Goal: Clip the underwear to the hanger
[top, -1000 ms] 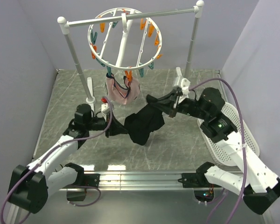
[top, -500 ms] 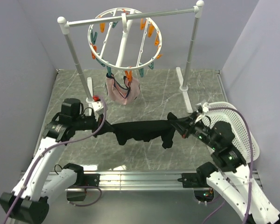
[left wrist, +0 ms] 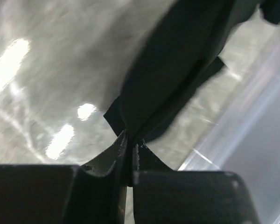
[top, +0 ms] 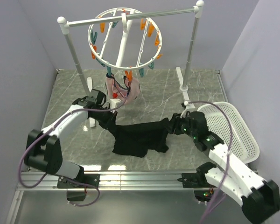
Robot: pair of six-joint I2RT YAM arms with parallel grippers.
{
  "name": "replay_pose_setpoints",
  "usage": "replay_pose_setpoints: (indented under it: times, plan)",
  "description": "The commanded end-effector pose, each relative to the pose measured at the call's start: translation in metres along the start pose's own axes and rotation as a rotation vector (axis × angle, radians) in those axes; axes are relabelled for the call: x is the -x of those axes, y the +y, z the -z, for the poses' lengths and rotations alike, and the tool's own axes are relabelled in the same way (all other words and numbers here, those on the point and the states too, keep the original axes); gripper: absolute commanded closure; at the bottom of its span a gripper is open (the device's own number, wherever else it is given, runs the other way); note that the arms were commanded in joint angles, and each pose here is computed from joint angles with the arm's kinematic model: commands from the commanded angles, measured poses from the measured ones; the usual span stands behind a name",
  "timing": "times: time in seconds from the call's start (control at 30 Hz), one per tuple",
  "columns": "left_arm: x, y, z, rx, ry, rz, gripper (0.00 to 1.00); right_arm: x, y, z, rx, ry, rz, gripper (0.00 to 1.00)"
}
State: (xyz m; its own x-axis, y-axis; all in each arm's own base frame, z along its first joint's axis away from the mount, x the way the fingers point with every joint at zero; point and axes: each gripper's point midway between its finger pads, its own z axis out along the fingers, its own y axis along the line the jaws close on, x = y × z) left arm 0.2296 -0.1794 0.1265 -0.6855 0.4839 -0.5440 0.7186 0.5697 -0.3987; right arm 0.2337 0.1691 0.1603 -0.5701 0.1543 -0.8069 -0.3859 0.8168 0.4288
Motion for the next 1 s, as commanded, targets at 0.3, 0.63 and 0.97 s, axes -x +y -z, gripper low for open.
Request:
replay_pose_setpoints:
  times: [0.3, 0.63, 0.97]
  plan:
    - [0.045, 0.058, 0.021, 0.315, -0.220, 0.049, 0.62, 0.057, -0.028, -0.015, -0.060, -0.067, 0.246, 0.36]
    - [0.024, 0.019, 0.025, 0.141, -0.256, -0.109, 0.44, -0.005, 0.000, -0.049, 0.187, 0.304, 0.278, 0.70]
    - [-0.021, 0.038, -0.019, 0.202, -0.055, -0.408, 0.45, -0.068, -0.016, -0.100, 0.107, 0.686, 0.361, 0.74]
